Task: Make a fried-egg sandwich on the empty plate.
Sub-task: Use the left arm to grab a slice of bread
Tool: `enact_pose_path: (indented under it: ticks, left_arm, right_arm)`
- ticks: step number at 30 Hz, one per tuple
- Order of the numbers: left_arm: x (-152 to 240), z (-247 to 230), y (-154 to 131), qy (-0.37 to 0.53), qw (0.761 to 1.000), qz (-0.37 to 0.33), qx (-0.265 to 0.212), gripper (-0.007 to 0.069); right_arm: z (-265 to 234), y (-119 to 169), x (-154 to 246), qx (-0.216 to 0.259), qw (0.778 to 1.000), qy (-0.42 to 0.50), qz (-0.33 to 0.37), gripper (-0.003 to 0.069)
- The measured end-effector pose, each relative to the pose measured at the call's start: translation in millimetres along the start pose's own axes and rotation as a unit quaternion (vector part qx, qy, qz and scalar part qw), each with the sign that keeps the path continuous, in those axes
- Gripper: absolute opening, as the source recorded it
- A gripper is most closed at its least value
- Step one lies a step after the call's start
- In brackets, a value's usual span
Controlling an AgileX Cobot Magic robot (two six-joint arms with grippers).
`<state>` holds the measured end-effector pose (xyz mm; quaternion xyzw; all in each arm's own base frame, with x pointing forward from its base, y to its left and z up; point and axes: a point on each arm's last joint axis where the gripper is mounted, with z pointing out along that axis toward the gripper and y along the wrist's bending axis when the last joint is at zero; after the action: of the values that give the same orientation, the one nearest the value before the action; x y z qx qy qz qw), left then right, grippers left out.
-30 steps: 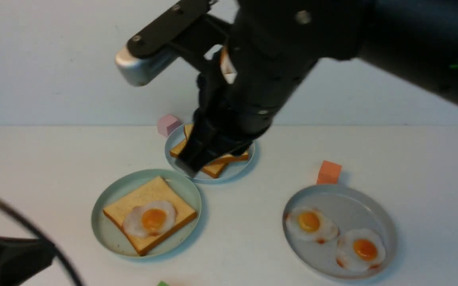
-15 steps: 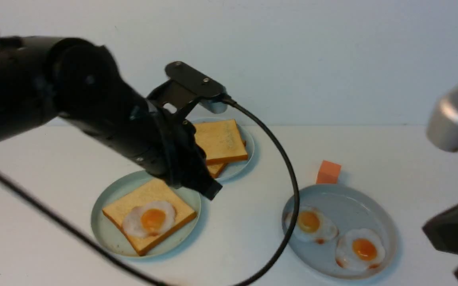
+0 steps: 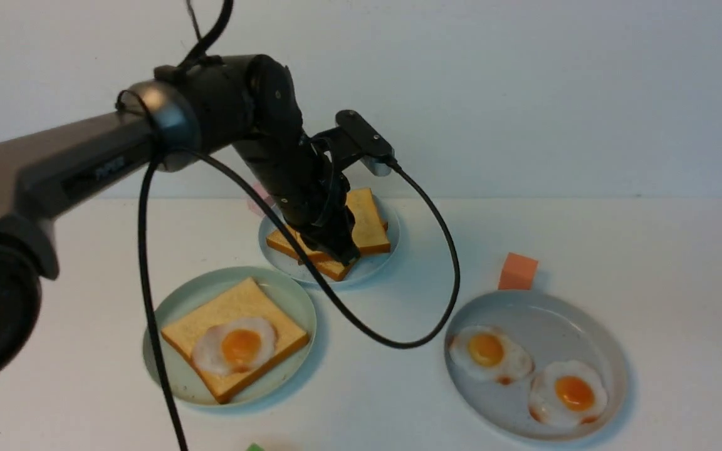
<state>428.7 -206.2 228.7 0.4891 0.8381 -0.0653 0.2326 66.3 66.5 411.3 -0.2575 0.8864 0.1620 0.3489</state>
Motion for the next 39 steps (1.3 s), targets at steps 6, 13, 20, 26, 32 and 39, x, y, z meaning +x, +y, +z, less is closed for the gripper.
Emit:
enact_pose_path:
  ticks: [6, 13, 20, 26, 32, 39]
  left_arm:
    - [2.4, 15.4, 10.0, 0.008, 0.998, 0.052, -0.041, 0.0373]
    - [5.8, 38.4, 17.3, 0.004, 0.995, 0.069, -0.069, 0.0399]
    - [9.9, 56.9, 23.2, 0.006, 0.991, 0.097, -0.096, 0.036]
    - [10.3, 61.9, 24.7, 0.007, 0.99, 0.097, -0.099, 0.0245]
    - [10.5, 62.5, 24.9, 0.008, 0.99, 0.098, -0.1, 0.0111]
    - [2.8, 39.3, 24.6, -0.006, 0.991, 0.074, -0.11, 0.0045]
  right_arm:
    - [0.0, 0.0, 0.0, 0.0, 1.0, 0.0, 0.002, 0.0017]
    - [0.0, 0.0, 0.0, 0.0, 1.0, 0.0, 0.002, 0.0022]
    - [0.0, 0.7, 0.3, -0.004, 1.0, 0.001, 0.003, 0.003]
    - [0.0, 1.7, 0.6, -0.009, 1.0, 0.003, 0.005, 0.0036]
    - [0.0, 2.7, 1.0, -0.015, 1.0, 0.006, 0.007, 0.0043]
    - [0.0, 3.6, 1.3, -0.02, 1.0, 0.007, 0.008, 0.0048]
